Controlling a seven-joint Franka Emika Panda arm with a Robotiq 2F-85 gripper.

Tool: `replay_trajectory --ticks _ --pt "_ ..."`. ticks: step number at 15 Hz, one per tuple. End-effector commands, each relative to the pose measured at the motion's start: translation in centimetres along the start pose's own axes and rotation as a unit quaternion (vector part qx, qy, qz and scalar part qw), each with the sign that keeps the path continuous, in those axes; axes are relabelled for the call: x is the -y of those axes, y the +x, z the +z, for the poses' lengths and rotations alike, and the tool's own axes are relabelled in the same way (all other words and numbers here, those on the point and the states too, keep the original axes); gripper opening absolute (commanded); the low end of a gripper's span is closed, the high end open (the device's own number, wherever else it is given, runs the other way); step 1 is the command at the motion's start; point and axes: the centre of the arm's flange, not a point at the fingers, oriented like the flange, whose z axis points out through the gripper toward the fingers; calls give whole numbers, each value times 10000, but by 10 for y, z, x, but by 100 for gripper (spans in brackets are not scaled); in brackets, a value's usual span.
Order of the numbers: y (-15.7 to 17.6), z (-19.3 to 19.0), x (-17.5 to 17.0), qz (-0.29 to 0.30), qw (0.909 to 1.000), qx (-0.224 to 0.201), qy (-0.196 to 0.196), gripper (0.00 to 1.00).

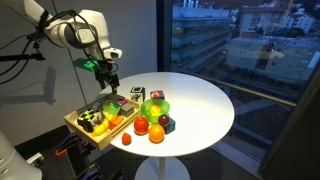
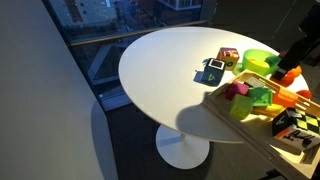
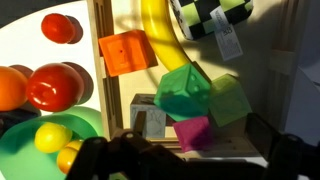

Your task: Remove the green block from the crate and put it on the blue plushie cube with a number 4

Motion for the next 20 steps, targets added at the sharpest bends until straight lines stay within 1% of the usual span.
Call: replay_trajectory --ticks 1,8,12,17,20 --pt "0 0 0 0 10000 0 0 100" --pt "11 25 3 7 9999 109 -52 100" --pt "17 43 6 -35 10000 79 -48 100" --pt "19 66 12 -131 9997 140 -159 100" --pt "22 74 14 -188 9995 63 -250 100"
